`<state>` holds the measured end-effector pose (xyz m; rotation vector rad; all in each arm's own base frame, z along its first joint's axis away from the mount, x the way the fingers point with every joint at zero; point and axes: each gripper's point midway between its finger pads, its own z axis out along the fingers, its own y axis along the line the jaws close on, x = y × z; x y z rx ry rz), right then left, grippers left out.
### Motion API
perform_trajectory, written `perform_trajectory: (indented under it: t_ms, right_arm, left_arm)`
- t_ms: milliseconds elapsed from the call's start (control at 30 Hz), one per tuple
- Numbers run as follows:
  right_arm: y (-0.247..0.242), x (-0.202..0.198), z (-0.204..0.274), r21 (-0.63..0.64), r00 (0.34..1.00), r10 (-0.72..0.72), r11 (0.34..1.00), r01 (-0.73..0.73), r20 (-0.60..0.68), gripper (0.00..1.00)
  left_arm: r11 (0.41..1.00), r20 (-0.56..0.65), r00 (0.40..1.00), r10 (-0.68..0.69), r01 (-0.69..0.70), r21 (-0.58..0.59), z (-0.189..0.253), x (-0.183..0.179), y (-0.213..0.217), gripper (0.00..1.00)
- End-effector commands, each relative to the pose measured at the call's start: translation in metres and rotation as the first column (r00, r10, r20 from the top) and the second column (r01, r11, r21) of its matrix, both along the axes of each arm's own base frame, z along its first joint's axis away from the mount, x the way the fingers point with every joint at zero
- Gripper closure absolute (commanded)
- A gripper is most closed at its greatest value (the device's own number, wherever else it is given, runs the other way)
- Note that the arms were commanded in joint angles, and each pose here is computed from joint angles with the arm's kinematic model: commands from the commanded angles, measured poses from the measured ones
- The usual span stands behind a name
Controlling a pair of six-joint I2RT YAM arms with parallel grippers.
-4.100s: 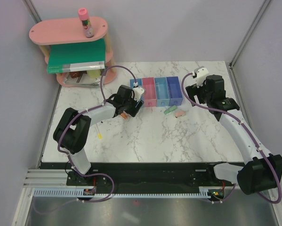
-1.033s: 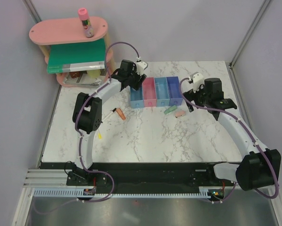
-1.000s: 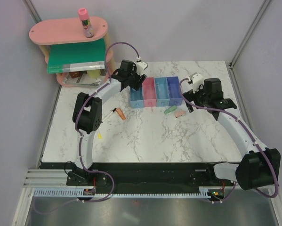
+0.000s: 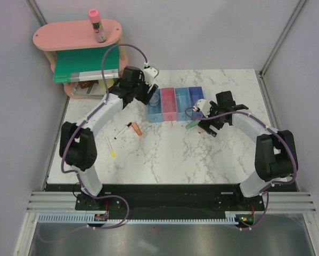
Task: Sort the stationery into containers
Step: Pick up the stapler from the center of the board.
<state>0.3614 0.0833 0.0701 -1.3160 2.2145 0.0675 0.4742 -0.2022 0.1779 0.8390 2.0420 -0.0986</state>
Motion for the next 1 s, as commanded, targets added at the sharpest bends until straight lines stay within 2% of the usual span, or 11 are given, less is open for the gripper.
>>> perform_trajectory:
  t_ms: [0, 33, 67, 167, 400, 767, 900, 967]
  right_arm:
    - [0.015, 0.015, 0.008, -0.003, 0.992, 0.120, 0.993, -0.120, 0.027, 0.02]
    - [0.017, 0.017, 0.009, -0.001, 0.991, 0.129, 0.992, -0.129, 0.026, 0.03]
    - [0.019, 0.016, 0.008, 0.000, 0.990, 0.142, 0.990, -0.142, 0.016, 0.03]
    - [0.024, 0.015, 0.003, 0.000, 0.983, 0.181, 0.983, -0.181, 0.003, 0.04]
    - [0.035, 0.014, -0.009, -0.007, 0.971, 0.239, 0.971, -0.239, -0.028, 0.06]
    - [0.038, 0.015, -0.027, 0.000, 0.968, 0.242, 0.970, -0.243, -0.069, 0.18]
    - [0.038, 0.013, -0.025, -0.001, 0.968, 0.243, 0.970, -0.244, -0.069, 0.33]
    - [0.038, 0.009, -0.023, -0.005, 0.966, 0.249, 0.968, -0.249, -0.068, 0.36]
  left_arm:
    - [0.999, 0.059, 0.998, 0.013, -0.016, 0.040, 0.050, -0.047, 0.031, 0.21]
    - [0.999, 0.079, 0.997, 0.017, -0.019, 0.029, 0.066, -0.060, 0.037, 0.20]
    - [0.999, 0.039, 0.999, 0.016, -0.018, 0.047, 0.056, -0.074, 0.042, 0.20]
    - [0.997, 0.020, 0.999, 0.042, -0.044, 0.068, 0.062, -0.108, 0.063, 0.20]
    - [0.982, 0.035, 0.996, 0.085, -0.090, 0.164, 0.063, -0.157, 0.104, 0.17]
    - [0.975, 0.039, 0.995, 0.088, -0.094, 0.203, 0.076, -0.176, 0.118, 0.16]
    - [0.978, 0.029, 0.995, 0.093, -0.097, 0.186, 0.077, -0.177, 0.116, 0.16]
    - [0.978, 0.027, 0.995, 0.094, -0.097, 0.183, 0.077, -0.177, 0.116, 0.16]
